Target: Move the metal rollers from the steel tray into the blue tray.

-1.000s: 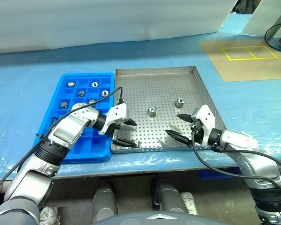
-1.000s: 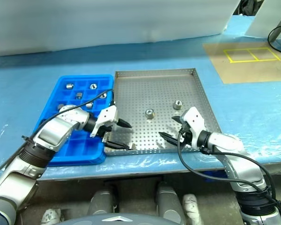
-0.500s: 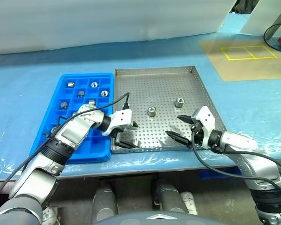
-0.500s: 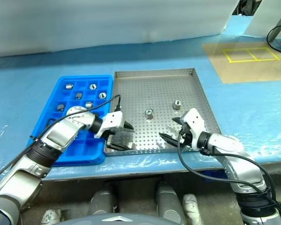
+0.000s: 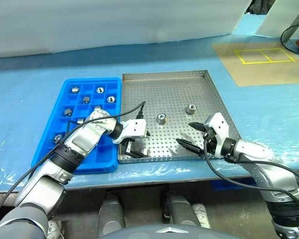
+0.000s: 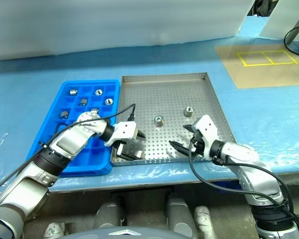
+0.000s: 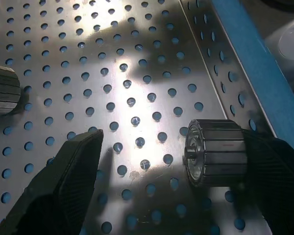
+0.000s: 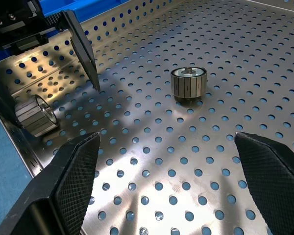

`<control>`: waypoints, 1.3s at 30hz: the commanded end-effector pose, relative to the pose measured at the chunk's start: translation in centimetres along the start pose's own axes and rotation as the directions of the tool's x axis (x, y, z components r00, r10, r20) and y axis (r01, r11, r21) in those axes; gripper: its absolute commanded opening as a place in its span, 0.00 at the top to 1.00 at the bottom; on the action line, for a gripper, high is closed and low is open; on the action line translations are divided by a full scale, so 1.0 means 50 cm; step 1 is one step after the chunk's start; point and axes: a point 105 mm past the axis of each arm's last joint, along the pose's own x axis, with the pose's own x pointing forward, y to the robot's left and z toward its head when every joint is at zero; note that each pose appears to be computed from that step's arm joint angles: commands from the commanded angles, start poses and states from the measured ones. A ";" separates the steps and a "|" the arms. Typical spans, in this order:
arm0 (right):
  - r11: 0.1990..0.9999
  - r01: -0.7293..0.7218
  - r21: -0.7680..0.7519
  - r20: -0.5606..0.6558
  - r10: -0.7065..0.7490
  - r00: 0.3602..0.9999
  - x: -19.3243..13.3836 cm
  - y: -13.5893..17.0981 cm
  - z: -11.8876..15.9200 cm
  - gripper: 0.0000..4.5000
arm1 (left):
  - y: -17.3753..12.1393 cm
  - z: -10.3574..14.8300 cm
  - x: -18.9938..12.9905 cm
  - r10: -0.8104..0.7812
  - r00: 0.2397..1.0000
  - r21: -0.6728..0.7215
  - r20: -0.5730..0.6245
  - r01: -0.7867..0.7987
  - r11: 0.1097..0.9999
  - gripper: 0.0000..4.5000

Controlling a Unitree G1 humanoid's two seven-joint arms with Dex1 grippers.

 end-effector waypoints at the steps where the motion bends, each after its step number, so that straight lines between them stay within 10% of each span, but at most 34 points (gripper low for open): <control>1: 0.998 -0.016 -0.057 0.053 0.019 0.998 -0.002 0.011 0.041 0.00 | -0.018 -0.013 0.020 -0.072 0.996 0.029 -0.058 0.073 0.997 0.01; 7: 0.997 -0.020 -0.074 0.071 0.025 0.997 0.002 0.013 0.057 0.00 | -0.009 -0.007 0.032 -0.102 0.991 0.094 -0.088 0.110 0.990 0.14; 15: 0.997 -0.019 -0.081 0.077 0.025 0.997 0.004 0.012 0.063 0.00 | -0.015 -0.004 0.036 -0.198 0.973 0.138 -0.121 0.215 0.967 0.71; 39: 0.957 -0.253 -0.140 0.012 0.257 0.966 0.025 0.052 0.061 0.00 | 0.073 0.060 -0.048 0.322 0.943 -0.223 0.082 -0.297 0.928 0.71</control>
